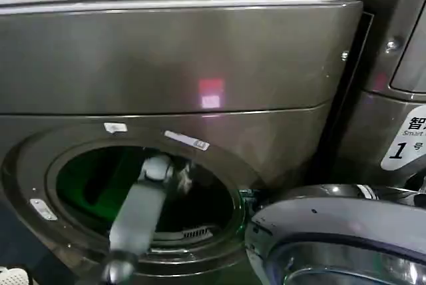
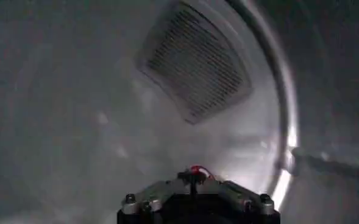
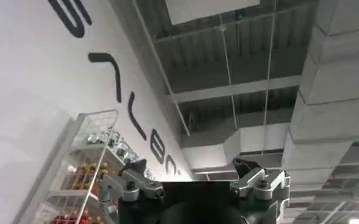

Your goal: Grasp the clothes from the dryer.

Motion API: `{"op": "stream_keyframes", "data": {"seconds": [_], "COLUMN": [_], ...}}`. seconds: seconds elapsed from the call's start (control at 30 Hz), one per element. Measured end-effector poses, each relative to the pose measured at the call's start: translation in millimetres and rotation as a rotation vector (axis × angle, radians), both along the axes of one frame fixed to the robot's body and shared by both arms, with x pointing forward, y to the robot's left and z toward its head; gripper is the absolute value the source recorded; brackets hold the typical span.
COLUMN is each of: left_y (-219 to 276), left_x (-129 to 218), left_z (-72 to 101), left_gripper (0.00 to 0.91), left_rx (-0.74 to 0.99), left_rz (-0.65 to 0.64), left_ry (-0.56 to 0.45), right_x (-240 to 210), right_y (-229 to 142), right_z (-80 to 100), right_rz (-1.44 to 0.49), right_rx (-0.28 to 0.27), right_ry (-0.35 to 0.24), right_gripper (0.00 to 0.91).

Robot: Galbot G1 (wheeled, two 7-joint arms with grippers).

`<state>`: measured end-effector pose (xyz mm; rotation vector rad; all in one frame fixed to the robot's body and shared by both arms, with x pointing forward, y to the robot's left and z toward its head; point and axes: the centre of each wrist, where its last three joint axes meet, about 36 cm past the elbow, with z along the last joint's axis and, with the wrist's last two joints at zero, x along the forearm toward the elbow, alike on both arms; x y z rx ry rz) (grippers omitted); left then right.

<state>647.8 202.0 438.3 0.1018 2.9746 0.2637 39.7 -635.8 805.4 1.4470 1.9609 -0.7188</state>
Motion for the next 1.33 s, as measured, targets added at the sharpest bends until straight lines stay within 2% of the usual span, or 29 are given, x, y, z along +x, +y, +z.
{"op": "stream_keyframes", "data": {"seconds": [0.13, 0.4, 0.67, 1.33], "left_y": [-1.7, -4.3, -7.1, -2.1], "left_x": [-20.9, -49.8, -64.3, -69.4], "left_z": [-3.5, -2.6, -4.6, 1.5], "left_gripper": [0.0, 0.0, 0.0, 0.0], "left_rx": [-0.076, -0.129, -0.145, -0.128], "left_rz": [0.079, 0.133, 0.138, 0.105], "left_ry": [-0.066, -0.136, -0.129, -0.107], "right_x": [0.2, 1.4, -3.1, -12.0], "right_y": [0.3, 0.9, -0.3, 3.7], "right_z": [0.6, 2.4, 1.8, 7.5], "right_rz": [0.001, 0.008, -0.001, -0.02], "right_rx": [-0.013, -0.028, -0.033, -0.04], "right_ry": [-0.003, -0.005, -0.011, -0.01], "right_gripper": [0.907, 0.907, 0.907, 0.907]}}
